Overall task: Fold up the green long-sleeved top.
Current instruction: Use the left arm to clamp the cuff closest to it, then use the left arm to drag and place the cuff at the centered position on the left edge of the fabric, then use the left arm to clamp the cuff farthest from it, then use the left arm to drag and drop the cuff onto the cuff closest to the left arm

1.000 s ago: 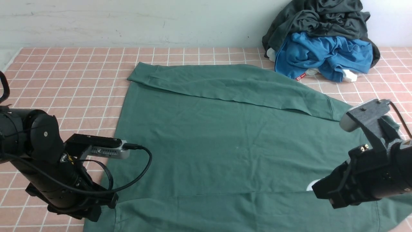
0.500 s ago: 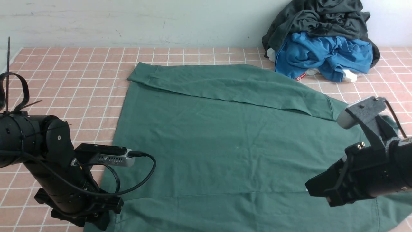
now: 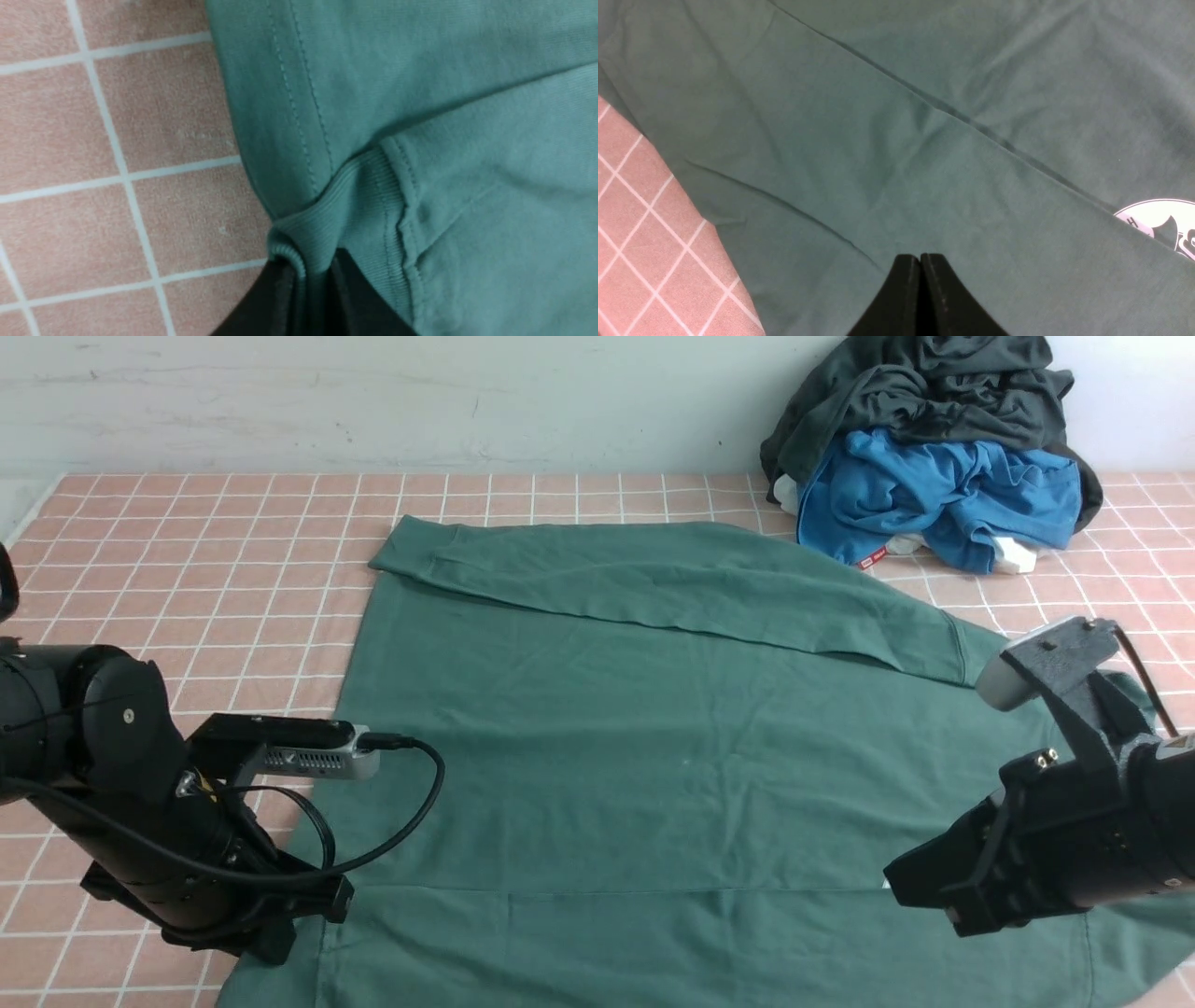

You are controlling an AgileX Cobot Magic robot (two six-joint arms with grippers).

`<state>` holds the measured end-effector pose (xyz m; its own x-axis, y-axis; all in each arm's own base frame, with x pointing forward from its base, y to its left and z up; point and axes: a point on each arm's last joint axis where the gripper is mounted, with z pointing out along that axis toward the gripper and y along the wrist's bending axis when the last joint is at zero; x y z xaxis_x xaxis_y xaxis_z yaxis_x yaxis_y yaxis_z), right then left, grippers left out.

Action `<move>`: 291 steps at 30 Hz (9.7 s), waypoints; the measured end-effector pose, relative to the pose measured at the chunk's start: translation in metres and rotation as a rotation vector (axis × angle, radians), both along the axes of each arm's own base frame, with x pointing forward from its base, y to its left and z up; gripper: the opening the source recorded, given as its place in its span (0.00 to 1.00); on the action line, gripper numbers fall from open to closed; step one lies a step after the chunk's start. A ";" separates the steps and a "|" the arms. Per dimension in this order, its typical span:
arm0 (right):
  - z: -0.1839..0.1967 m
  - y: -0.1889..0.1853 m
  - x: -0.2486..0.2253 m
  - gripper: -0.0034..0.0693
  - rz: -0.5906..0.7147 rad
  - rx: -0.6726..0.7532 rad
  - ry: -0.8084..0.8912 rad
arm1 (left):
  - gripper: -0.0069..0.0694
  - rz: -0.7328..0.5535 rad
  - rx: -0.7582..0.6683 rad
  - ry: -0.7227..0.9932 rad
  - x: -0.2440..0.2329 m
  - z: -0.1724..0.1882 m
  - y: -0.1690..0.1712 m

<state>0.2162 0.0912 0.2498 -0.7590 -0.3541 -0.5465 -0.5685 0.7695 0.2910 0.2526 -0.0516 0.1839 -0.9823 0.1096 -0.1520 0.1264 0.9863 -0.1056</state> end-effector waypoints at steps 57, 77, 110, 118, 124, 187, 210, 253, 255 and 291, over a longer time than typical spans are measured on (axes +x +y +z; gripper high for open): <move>-0.004 -0.014 0.003 0.04 -0.013 -0.181 -0.062 | 0.21 -0.135 0.088 -0.303 0.199 0.035 -0.025; -0.009 -0.014 0.011 0.04 -0.046 -0.185 -0.079 | 0.78 0.286 0.034 -0.520 0.317 -0.020 -0.003; -0.017 -0.010 0.016 0.04 -0.023 -0.164 -0.053 | 0.09 0.203 -0.040 -0.598 0.319 0.008 -0.003; -0.020 -0.010 0.018 0.04 -0.015 -0.173 -0.054 | 0.09 0.117 0.011 -0.354 0.292 0.019 -0.010; -0.020 -0.011 0.018 0.04 -0.009 -0.181 -0.052 | 0.09 -0.072 0.049 -0.352 0.264 0.078 -0.035; -0.050 -0.083 0.245 0.04 -0.344 -0.522 0.169 | 0.09 -0.230 0.173 -0.117 0.151 0.095 -0.035; 0.016 -0.094 0.224 0.05 -0.420 -0.428 0.114 | 0.18 -0.208 0.175 -0.055 0.105 0.063 -0.024; -0.089 -0.078 0.218 0.19 -0.361 -0.402 -0.021 | 0.19 -0.134 0.015 -0.359 -0.030 0.114 -0.003; -0.082 -0.079 0.227 0.08 -0.328 -0.435 -0.104 | 0.19 -0.134 0.015 -0.366 -0.030 0.114 -0.003; -0.097 0.018 0.297 0.29 -0.103 -0.293 -0.164 | 0.19 -0.138 0.033 -0.318 -0.006 0.089 -0.008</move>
